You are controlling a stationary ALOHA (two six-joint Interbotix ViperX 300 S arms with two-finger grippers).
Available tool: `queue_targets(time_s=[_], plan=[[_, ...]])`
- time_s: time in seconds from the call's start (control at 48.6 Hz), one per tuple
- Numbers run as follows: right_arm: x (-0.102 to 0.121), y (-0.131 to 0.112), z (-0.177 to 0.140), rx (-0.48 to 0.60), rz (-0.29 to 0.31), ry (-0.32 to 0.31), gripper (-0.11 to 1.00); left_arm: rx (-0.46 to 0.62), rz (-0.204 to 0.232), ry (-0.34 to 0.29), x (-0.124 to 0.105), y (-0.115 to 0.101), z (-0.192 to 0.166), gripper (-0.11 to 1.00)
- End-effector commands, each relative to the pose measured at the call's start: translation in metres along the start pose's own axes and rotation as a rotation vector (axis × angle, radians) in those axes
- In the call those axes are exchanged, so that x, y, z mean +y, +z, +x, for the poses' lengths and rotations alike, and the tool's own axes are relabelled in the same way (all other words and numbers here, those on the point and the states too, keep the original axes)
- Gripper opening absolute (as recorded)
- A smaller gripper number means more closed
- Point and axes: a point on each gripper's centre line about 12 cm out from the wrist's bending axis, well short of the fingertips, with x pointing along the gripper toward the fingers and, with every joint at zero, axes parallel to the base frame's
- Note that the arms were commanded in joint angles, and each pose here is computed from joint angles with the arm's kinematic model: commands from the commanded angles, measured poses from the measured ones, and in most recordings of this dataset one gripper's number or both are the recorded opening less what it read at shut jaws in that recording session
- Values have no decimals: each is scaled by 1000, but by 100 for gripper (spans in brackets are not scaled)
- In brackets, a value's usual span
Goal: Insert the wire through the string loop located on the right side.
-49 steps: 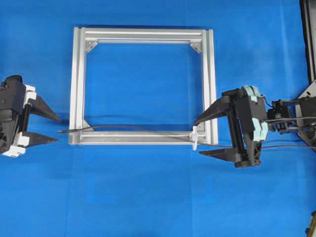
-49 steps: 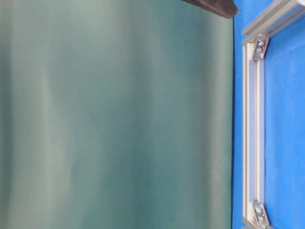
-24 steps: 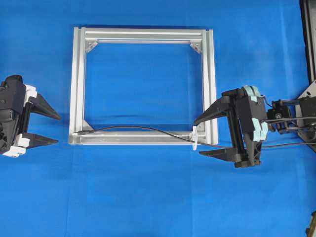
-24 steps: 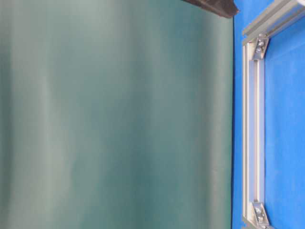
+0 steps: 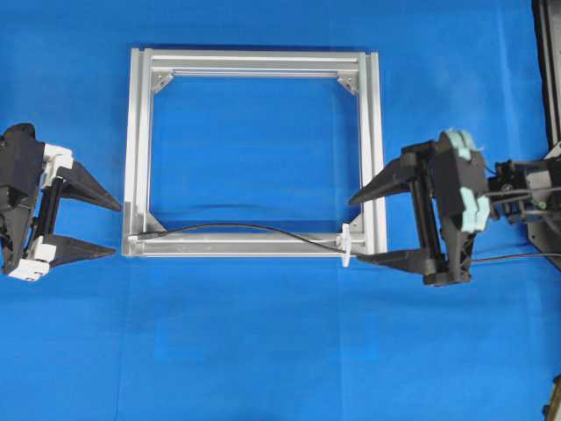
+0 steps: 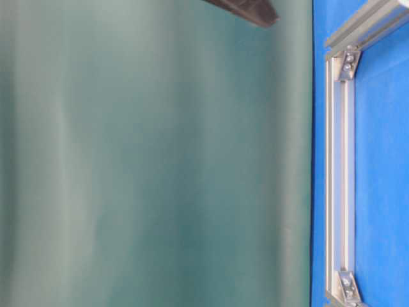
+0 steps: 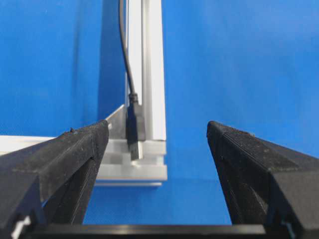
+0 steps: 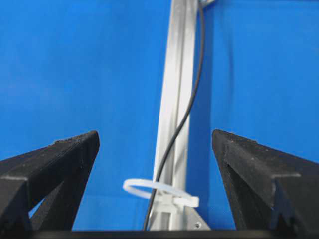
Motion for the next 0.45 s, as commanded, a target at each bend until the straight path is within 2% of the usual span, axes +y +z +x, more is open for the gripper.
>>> queue_targets(time_s=[0.0,0.206,0.432], plan=[[0,12,-5,-39,2,1,91,-33,3,-8,-3,11,0,74],[-2,14,-8,-46,3,-5,91,-44,0,-7,-3,16,1,74],[-2,14,-9,-47,3,-5,91,-46,17,-7,-3,16,1,74]])
